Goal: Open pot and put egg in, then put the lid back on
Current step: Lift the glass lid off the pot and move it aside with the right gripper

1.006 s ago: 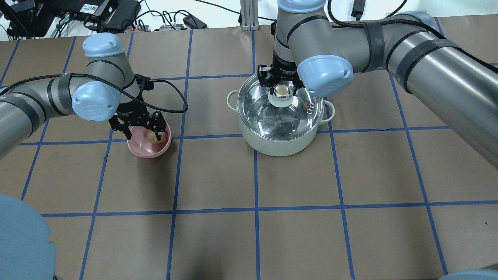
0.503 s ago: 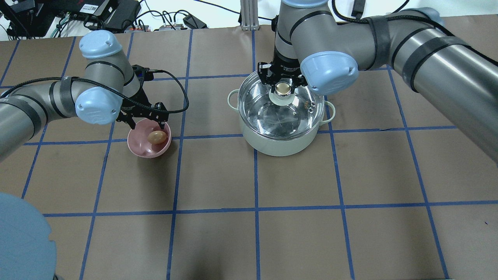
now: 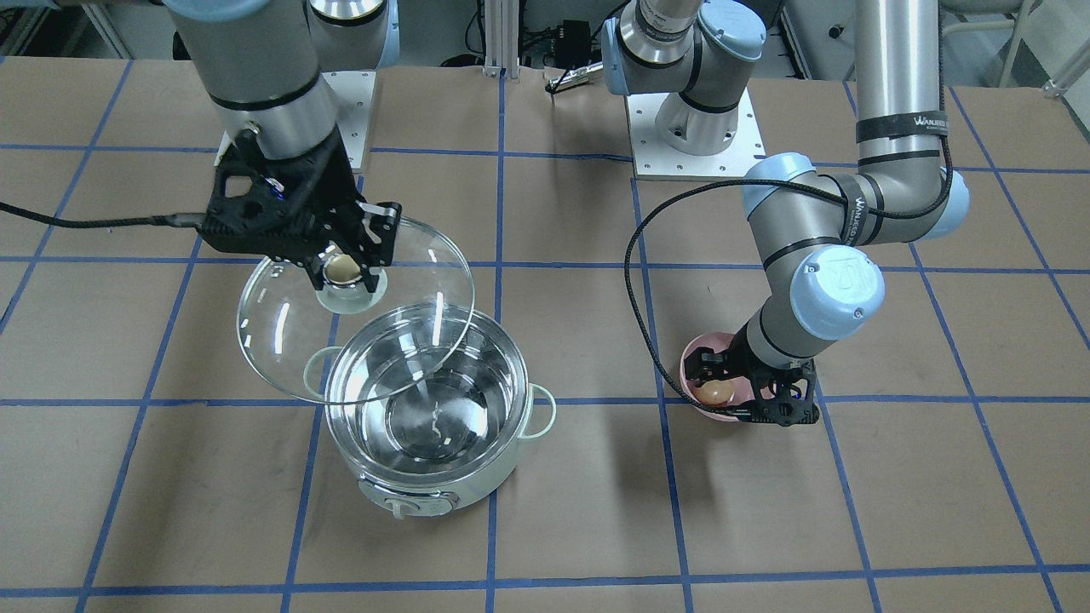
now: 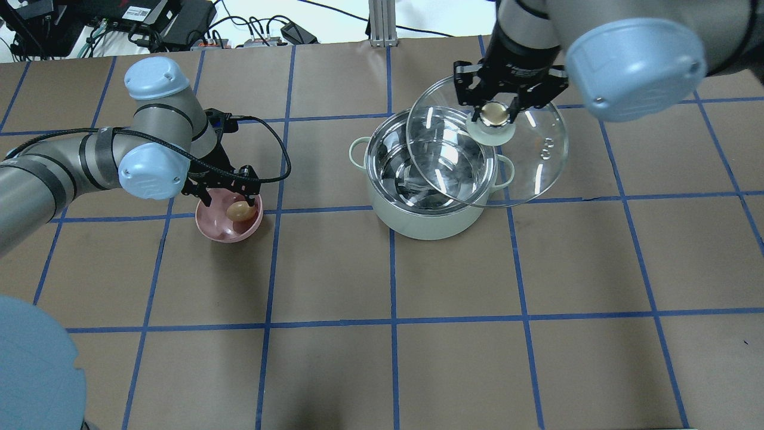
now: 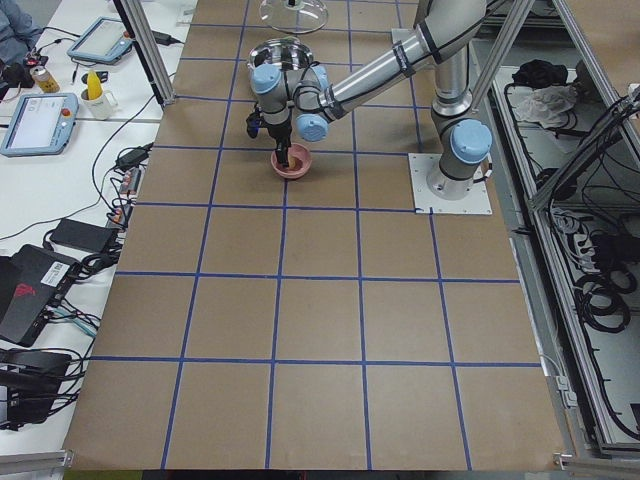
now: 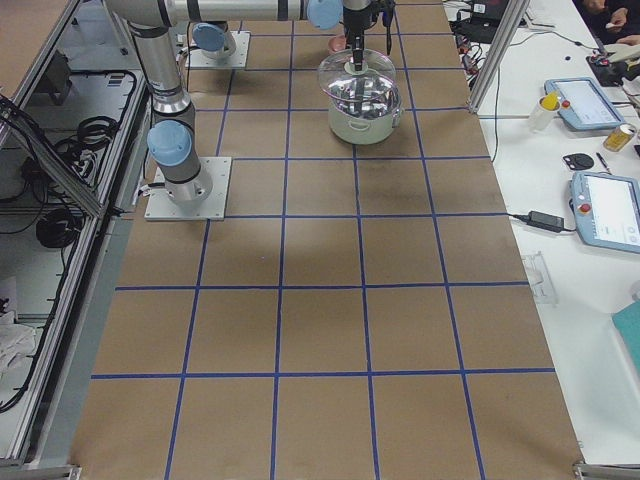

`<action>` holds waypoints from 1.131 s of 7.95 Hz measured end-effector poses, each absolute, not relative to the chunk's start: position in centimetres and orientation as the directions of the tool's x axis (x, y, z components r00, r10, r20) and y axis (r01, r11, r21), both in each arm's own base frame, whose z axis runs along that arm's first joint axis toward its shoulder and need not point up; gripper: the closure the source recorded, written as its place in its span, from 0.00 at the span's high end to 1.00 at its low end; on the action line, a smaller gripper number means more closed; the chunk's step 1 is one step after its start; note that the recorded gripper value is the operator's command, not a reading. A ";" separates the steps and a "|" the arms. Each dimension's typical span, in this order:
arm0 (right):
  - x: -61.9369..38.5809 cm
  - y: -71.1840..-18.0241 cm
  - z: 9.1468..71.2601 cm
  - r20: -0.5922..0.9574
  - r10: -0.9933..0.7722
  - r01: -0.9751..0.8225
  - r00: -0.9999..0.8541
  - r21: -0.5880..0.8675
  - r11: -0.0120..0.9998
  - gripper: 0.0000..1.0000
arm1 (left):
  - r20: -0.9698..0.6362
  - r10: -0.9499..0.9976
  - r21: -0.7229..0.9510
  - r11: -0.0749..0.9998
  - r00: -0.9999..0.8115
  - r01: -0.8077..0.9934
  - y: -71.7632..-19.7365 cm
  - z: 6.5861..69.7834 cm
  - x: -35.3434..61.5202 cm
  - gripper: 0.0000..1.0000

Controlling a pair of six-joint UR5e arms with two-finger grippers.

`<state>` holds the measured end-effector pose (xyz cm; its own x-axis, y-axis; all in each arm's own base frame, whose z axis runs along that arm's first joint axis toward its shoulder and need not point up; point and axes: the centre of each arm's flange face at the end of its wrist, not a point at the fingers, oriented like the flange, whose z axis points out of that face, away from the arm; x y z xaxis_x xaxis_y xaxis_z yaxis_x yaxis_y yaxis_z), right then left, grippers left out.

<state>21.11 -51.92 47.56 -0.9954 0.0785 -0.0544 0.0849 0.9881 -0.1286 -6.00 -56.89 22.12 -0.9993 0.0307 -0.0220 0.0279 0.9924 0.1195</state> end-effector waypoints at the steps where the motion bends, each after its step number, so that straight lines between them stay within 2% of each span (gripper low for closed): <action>1: 18.2 -51.6 48.8 -0.040 0.070 0.075 -0.997 -0.119 0.990 0.00 | -0.021 0.031 0.122 0.992 -0.999 0.028 -56.8 22.0 -6.0 0.93; 4: 11.1 -51.2 50.4 -0.015 0.085 0.086 -0.996 -0.085 0.993 0.00 | -0.020 0.031 0.124 0.992 -0.999 0.028 -56.8 21.8 -6.0 0.92; 9: 9.4 -49.6 51.0 0.018 0.072 0.072 -0.997 -0.034 0.997 0.00 | -0.006 0.033 0.127 0.991 -0.999 0.032 -57.1 20.8 -6.0 0.91</action>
<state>9.37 -49.59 51.03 -0.9972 0.0722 0.0181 0.0716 0.9968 -0.0344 -5.98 -57.11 20.85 -0.9995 0.0327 -0.0056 0.0317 0.9914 0.1269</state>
